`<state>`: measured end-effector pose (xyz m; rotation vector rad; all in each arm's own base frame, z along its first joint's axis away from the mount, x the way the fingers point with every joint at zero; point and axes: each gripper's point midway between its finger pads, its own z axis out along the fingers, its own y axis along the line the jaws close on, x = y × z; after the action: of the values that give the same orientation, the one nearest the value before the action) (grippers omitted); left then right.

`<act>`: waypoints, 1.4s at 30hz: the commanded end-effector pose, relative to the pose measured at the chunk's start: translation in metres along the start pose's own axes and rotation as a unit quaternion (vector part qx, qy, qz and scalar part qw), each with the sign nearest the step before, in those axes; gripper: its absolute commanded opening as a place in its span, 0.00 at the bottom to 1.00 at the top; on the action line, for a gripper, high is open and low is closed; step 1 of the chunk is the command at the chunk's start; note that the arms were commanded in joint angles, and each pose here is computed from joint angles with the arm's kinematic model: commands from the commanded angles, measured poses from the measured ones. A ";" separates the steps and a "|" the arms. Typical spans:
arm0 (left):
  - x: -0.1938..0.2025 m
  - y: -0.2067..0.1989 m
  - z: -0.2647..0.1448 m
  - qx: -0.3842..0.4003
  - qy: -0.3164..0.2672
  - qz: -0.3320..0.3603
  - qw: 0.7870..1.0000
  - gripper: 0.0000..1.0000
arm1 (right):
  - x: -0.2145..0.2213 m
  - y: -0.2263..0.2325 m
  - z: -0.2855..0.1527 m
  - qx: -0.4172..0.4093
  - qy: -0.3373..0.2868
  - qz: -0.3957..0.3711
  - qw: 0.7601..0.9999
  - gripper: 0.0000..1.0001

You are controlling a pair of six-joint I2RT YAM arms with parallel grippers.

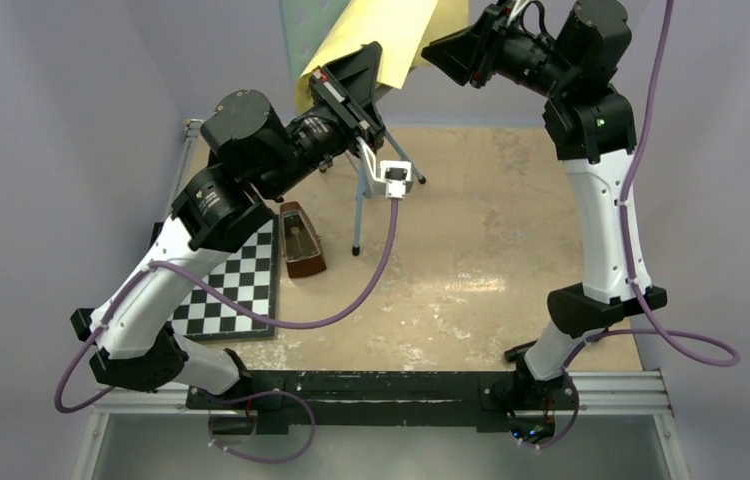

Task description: Pack up the instrument practice props

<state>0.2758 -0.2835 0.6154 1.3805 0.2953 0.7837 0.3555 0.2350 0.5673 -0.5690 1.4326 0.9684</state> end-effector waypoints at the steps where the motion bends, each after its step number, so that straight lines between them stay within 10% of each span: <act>1: 0.028 0.052 -0.012 -0.077 0.059 -0.037 0.995 0.00 | -0.026 0.026 -0.015 -0.024 -0.032 -0.019 0.999 0.32; 12: 0.053 0.076 -0.018 -0.126 0.096 -0.153 0.976 0.00 | 0.003 0.050 -0.011 -0.120 -0.025 -0.047 0.991 0.55; 42: 0.082 0.111 -0.038 -0.208 0.140 -0.227 0.941 0.00 | 0.028 0.042 0.067 -0.066 -0.031 -0.069 0.995 0.62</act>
<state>0.2882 -0.2277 0.7113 0.8730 0.6023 0.6162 0.3526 0.3215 0.5337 -0.7662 1.3171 1.0200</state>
